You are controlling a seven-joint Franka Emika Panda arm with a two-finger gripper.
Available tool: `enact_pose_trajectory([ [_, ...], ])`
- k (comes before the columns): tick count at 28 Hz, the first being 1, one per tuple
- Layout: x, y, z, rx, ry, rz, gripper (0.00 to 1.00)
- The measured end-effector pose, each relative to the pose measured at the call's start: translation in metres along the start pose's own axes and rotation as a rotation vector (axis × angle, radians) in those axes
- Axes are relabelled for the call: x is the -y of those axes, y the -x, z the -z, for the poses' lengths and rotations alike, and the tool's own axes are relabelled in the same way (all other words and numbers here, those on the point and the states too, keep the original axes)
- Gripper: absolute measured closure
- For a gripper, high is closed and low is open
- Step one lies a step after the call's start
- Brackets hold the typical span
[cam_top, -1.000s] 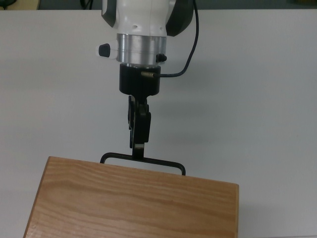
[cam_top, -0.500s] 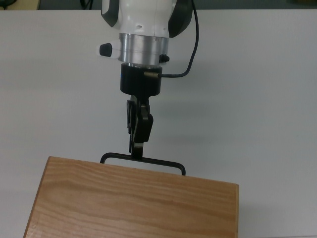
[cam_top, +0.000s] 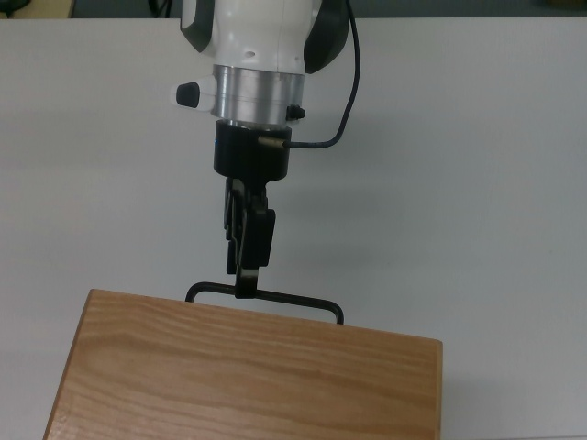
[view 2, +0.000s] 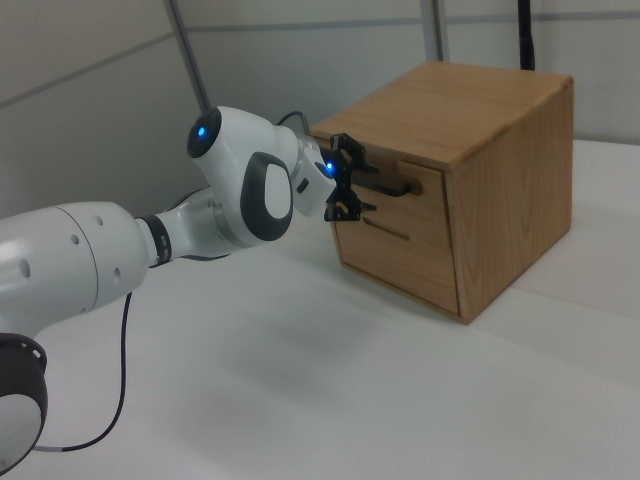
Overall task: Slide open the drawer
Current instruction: 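Close the gripper around the black drawer handle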
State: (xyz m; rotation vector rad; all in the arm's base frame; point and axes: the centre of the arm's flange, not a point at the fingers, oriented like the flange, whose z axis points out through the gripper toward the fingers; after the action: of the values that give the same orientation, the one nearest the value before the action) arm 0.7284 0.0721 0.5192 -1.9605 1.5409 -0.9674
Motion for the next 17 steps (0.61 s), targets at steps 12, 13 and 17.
enact_pose_trajectory([
  [12, -0.0032, 0.002, -0.0041, -0.013, 0.004, 0.036, 0.46],
  [13, -0.0036, 0.0023, -0.0046, -0.015, 0.004, 0.041, 0.52],
  [17, -0.0022, 0.0028, -0.0037, -0.022, -0.001, 0.059, 0.56],
])
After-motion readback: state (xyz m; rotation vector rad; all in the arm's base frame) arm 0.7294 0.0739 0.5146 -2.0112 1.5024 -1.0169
